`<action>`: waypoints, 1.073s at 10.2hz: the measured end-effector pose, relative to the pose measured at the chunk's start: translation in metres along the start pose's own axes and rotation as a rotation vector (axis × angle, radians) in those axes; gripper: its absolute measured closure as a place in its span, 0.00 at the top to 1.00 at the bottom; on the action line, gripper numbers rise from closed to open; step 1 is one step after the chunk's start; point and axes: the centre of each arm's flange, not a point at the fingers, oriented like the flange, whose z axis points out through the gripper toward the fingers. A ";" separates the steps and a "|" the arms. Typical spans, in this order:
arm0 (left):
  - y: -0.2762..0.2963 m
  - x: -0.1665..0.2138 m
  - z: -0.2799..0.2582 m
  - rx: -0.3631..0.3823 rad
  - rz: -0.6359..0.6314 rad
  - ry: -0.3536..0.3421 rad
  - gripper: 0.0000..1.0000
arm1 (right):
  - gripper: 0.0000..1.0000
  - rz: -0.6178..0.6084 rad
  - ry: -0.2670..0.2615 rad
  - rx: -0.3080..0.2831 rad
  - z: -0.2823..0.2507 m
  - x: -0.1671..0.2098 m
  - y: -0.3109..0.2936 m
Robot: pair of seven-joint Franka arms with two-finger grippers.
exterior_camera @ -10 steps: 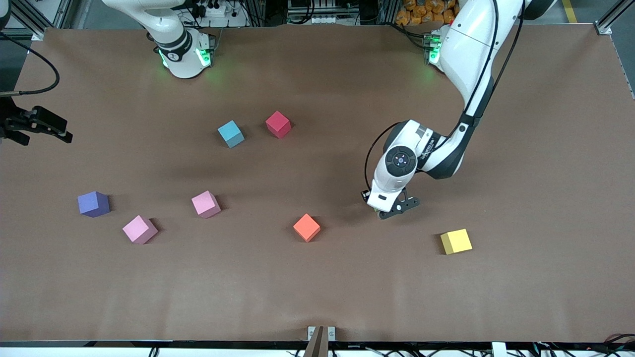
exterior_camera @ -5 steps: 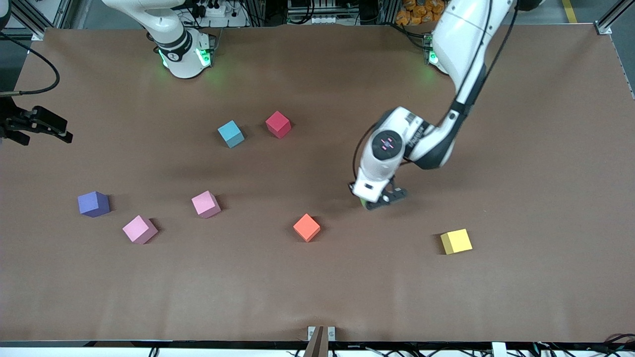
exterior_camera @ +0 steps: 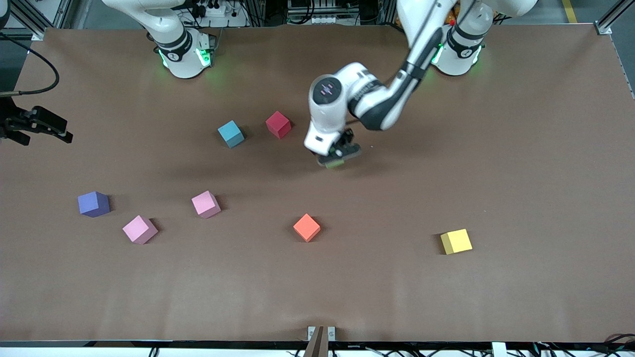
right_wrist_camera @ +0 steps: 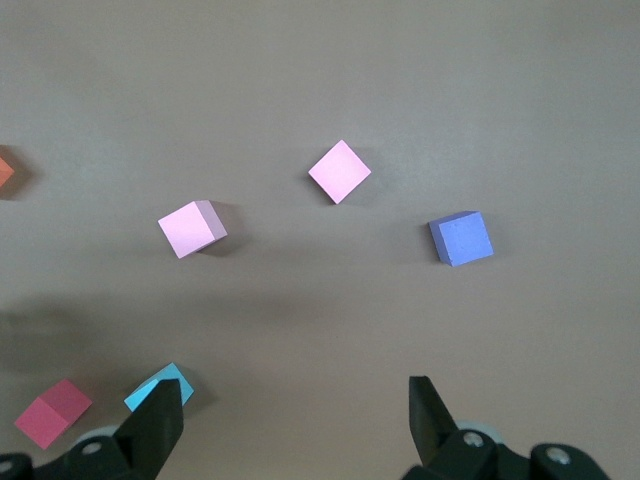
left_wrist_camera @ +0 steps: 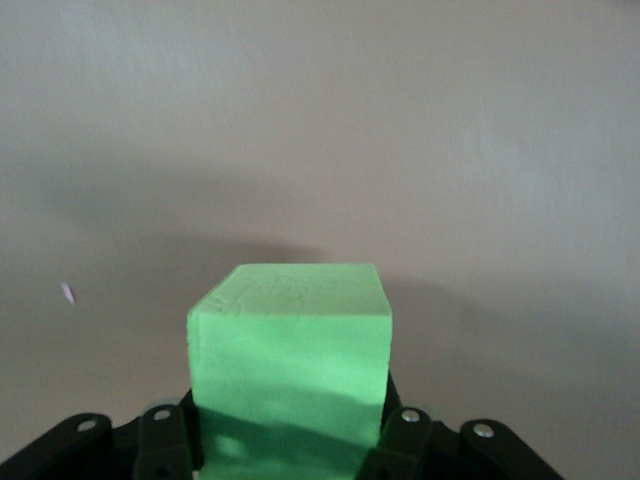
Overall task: Arrange blocks into number 1
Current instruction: 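Carry the green block to mid-table, set it down, open the left gripper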
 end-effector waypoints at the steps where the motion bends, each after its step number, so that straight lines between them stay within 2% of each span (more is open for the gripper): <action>1: 0.009 -0.033 0.001 0.010 0.007 -0.007 0.60 | 1.00 0.002 0.000 0.000 0.000 0.000 0.001; 3: 0.023 -0.093 -0.005 0.007 0.026 -0.040 0.60 | 1.00 0.003 -0.001 0.001 0.000 0.000 0.001; 8: 0.035 -0.232 -0.028 -0.018 0.215 -0.113 0.60 | 1.00 0.000 -0.001 0.001 0.001 0.000 0.000; 10: 0.032 -0.270 -0.010 0.017 0.276 -0.110 0.60 | 1.00 0.000 -0.001 0.001 0.001 0.000 0.000; 11: 0.030 -0.274 0.006 0.039 0.303 -0.092 0.60 | 1.00 0.000 -0.001 0.001 0.001 0.000 0.000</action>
